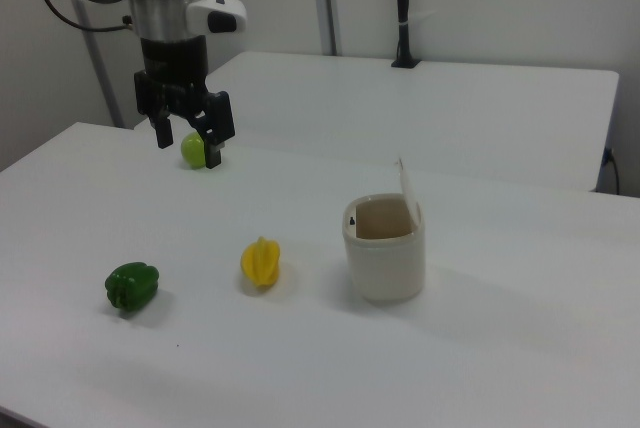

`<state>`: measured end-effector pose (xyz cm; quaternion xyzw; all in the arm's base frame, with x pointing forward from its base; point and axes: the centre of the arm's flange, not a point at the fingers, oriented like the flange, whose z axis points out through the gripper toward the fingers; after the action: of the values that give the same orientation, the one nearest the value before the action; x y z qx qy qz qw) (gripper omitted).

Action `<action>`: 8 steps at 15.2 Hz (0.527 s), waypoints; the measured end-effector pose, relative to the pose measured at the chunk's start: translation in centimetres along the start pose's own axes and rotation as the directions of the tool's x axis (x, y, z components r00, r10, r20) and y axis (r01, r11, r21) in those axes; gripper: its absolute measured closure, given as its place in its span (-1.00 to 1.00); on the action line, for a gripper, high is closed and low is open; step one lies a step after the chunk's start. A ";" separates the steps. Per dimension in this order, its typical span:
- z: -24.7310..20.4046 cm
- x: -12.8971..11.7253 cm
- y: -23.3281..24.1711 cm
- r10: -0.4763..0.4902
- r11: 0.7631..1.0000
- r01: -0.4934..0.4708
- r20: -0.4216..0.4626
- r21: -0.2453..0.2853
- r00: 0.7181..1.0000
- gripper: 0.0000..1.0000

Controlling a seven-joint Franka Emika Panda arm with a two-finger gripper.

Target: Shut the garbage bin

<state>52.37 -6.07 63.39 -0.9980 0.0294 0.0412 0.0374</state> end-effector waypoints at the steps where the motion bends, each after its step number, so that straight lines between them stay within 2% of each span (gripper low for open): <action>1: 0.0 0.0 0.0 0.001 1.000 -0.001 0.000 0.000 1.000 -0.84; 2: 0.0 0.0 0.0 0.001 1.000 -0.001 0.000 0.000 1.000 -0.69; 3: 0.0 0.0 0.1 0.001 1.000 -0.001 0.000 0.000 1.000 -0.45; 5: 0.0 0.0 0.2 0.004 1.000 -0.004 0.000 0.000 1.000 -0.28; 6: 0.0 0.0 0.4 0.008 1.000 -0.008 -0.001 0.001 1.000 -0.07; 7: -0.1 0.0 0.7 0.014 1.000 -0.014 -0.001 0.001 1.000 0.03; 8: -0.2 -0.1 1.2 0.023 1.000 -0.023 -0.005 0.002 1.000 0.04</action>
<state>52.26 -7.25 63.46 -0.9977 0.0408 0.0389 0.0377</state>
